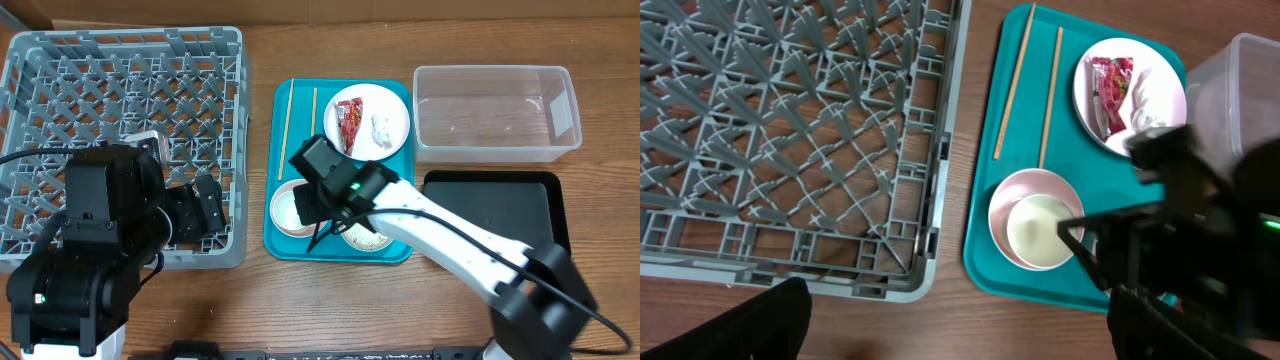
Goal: Sort waste into correct bins and load items into the dishwasher
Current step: 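Lift the cup and hand it to the left gripper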
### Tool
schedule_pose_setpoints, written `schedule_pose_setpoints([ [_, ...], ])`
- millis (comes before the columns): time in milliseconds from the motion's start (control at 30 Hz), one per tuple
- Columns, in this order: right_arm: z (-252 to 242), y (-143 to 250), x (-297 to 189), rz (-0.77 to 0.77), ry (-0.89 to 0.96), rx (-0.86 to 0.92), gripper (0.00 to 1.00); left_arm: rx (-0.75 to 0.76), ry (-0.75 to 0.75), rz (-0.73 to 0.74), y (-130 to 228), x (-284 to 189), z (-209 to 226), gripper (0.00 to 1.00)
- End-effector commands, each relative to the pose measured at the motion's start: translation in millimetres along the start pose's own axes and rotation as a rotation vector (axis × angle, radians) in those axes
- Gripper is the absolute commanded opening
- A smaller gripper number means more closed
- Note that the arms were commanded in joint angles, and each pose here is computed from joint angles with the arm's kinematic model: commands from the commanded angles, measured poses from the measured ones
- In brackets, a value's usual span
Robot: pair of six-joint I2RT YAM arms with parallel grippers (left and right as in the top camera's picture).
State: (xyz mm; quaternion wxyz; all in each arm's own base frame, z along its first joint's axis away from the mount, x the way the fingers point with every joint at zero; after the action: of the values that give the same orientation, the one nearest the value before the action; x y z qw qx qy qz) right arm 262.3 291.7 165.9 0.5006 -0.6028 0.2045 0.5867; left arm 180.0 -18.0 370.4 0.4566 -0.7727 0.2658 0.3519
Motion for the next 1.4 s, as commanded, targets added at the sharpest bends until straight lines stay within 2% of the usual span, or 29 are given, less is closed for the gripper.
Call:
schedule_pose_setpoints([
  [0, -4.9, -3.0, 11.4, 0.001, 0.033, 0.035, 0.34, 0.007, 0.033, -0.001, -0.9, -4.6, -4.4, 0.96],
  [167, -5.2, -3.9, 11.7, -0.002, 0.032, 0.042, 0.15, 0.007, 0.037, 0.005, -0.3, -4.4, -4.7, 0.97],
  [200, -5.2, -3.2, 11.7, 0.002, 0.030, 0.042, 0.07, 0.007, 0.036, 0.005, -0.3, -4.4, -4.7, 0.98],
  [233, -5.3, -3.2, 11.3, 0.003, 0.031, 0.044, 0.04, 0.007, 0.036, 0.006, -0.2, -4.4, -4.6, 0.97],
  [333, -8.7, -5.7, 2.9, 0.001, 0.034, 0.074, 0.04, 0.007, 0.035, 0.007, -0.2, -4.1, -4.6, 0.97],
  [500, -25.0, -18.2, -41.9, -0.067, 0.025, 0.125, 0.04, 0.007, 0.037, 0.005, -0.5, -4.2, -4.8, 1.00],
  [633, -42.0, -24.8, -91.3, -0.154, -0.093, 0.133, 0.04, 0.038, 0.090, 0.015, -0.5, -4.5, -10.3, 1.00],
  [733, -52.4, -26.7, -128.4, -0.227, -0.277, 0.013, 0.04, 0.110, 0.225, 0.034, -0.5, -6.7, -23.9, 1.00],
  [900, -71.4, -15.1, -180.8, -0.364, -0.646, -0.239, 0.04, 0.257, 0.555, 0.071, 0.3, -17.3, -55.0, 1.00],
  [1033, -87.7, -8.4, -205.5, -0.464, -0.869, -0.276, 0.04, 0.319, 0.867, 0.145, -0.2, -28.5, -80.7, 1.00],
  [1133, -85.1, -7.8, -213.3, -0.492, -0.956, -0.292, 0.04, 0.356, 1.060, 0.199, -3.2, -34.4, -94.3, 1.00],
  [1200, -76.5, -8.4, -218.5, -0.515, -1.030, -0.341, 0.04, 0.354, 1.146, 0.243, -6.6, -34.0, -100.5, 1.00],
  [1367, -64.6, -14.7, -227.1, -0.567, -1.112, -0.442, 0.04, 0.301, 1.225, 0.368, -12.7, -16.9, -107.4, 1.00],
])
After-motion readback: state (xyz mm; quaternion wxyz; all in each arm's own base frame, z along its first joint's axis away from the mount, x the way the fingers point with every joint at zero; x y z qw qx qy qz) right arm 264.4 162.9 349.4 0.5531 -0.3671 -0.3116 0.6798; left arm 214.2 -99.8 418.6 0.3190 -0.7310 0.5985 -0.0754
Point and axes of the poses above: each gripper's point midway between its finger pads, its own x axis out along the fingers, its own z axis along the line the jaws close on, y = z × x, the point moved 8 cm from there along -x, back along the fingers, and after that the axes turned 12 degrees about -x, right-handed, at the moved point
